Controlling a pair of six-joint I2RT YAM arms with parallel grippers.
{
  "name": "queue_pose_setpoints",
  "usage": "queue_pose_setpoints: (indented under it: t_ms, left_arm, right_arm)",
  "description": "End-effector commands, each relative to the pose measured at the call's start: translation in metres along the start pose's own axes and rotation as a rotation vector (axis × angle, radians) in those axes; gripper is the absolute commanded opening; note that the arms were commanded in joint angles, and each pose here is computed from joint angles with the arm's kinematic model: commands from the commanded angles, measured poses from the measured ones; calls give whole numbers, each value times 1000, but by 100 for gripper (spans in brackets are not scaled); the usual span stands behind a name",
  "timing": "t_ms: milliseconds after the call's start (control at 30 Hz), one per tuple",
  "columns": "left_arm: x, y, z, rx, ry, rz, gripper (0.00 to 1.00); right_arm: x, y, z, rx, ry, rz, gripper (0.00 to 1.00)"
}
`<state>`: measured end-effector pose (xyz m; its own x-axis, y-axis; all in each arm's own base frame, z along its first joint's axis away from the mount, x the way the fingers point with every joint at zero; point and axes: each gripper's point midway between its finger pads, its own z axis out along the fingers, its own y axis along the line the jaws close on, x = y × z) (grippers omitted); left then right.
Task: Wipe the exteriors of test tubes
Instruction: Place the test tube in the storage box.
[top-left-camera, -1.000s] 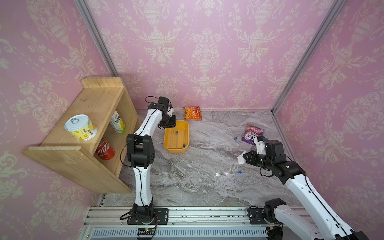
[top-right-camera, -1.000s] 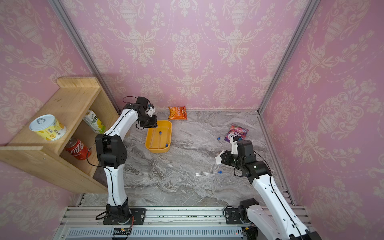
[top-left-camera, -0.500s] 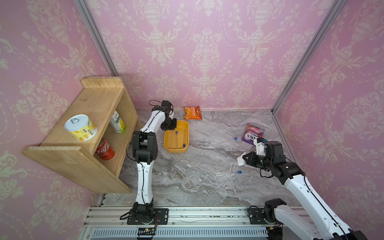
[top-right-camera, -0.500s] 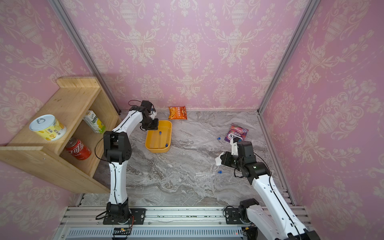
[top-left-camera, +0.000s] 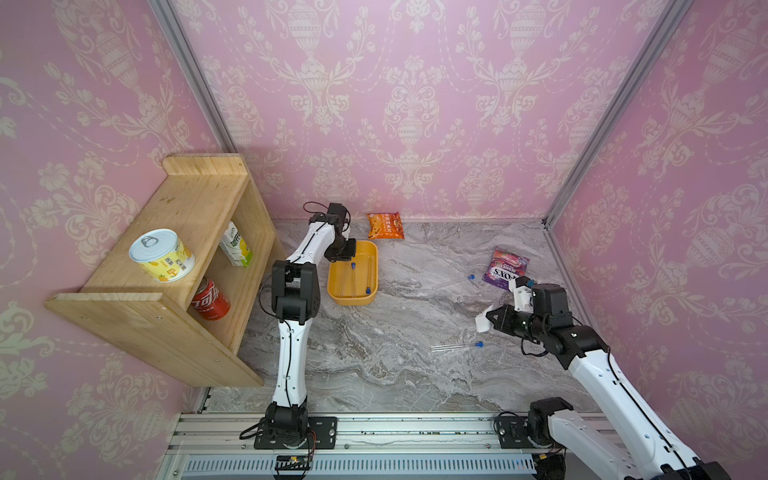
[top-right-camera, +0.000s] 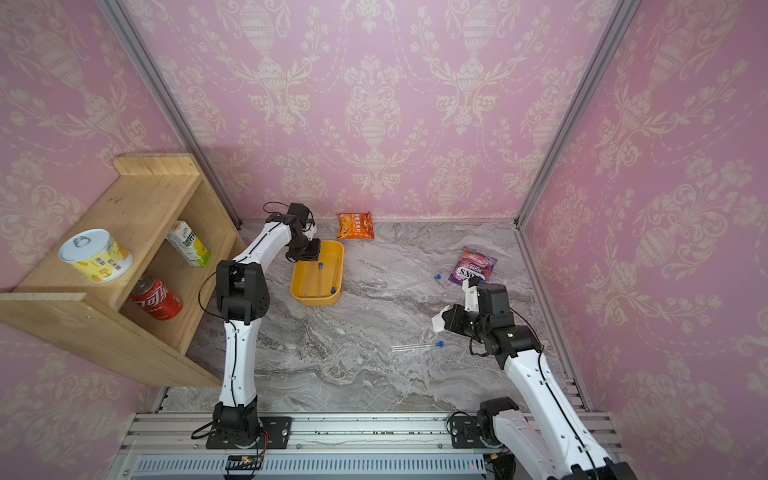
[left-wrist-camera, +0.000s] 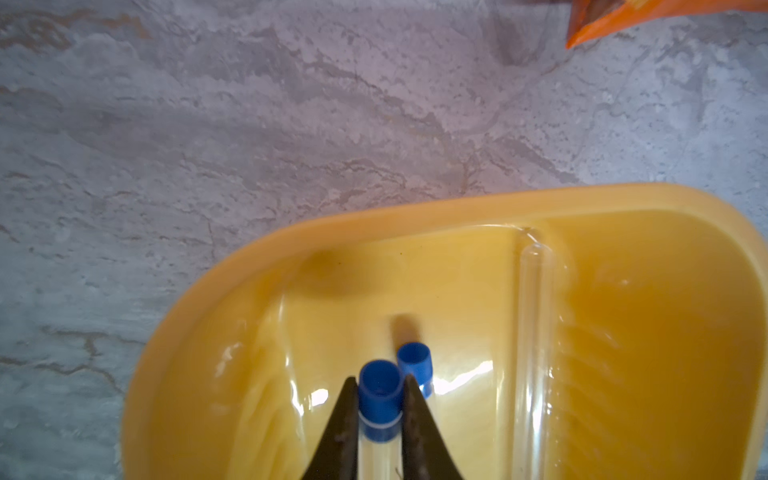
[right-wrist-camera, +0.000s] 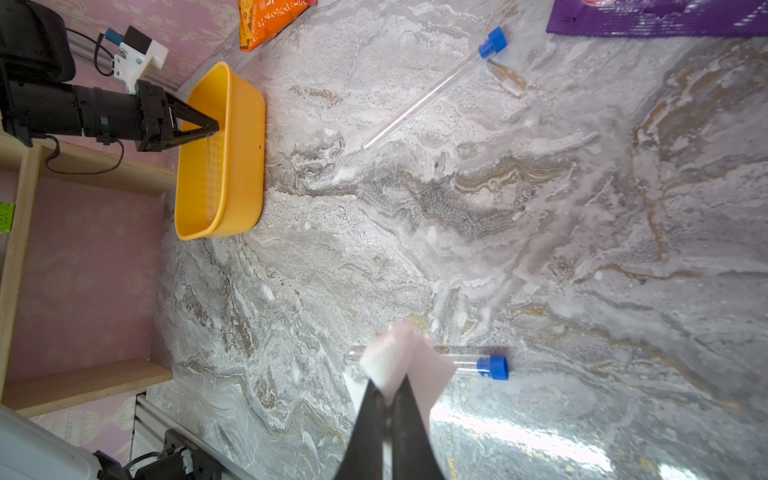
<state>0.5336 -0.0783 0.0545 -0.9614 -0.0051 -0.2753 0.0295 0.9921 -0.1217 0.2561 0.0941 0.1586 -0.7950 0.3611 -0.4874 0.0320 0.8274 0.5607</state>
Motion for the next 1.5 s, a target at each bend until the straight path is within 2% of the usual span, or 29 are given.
queue_pose_setpoints:
  t_ms: [0, 200, 567, 733, 967, 1167, 1300, 1400, 1467]
  left_arm:
    - [1, 2, 9, -57, 13, 21, 19]
    - [3, 9, 14, -138, 21, 36, 18]
    - [4, 7, 18, -136, 28, 38, 22]
    - [3, 4, 13, -125, 23, 39, 28]
    - [-3, -1, -9, -134, -25, 38, 30]
    - [-12, -17, -47, -72, -133, 20, 39]
    - [-10, -42, -80, -40, -189, 57, 47]
    - [-3, -69, -106, 3, -237, 97, 61]
    - [6, -87, -121, 35, -262, 122, 74]
  right_arm:
    - [2, 1, -3, -20, -5, -20, 0]
    - [4, -1, -5, -24, -2, -11, 0]
    - [6, -5, -6, -27, -2, 5, 0]
    - [5, -4, -7, -32, -5, 9, 0]
    - [5, -3, -11, -29, -11, 9, 0]
    - [10, -5, -14, -20, 0, 16, 0]
    - [15, -7, -21, -7, 1, 23, 0]
    - [20, -6, -31, 0, 0, 21, 0]
    - [22, -6, -41, 11, -8, 16, 0]
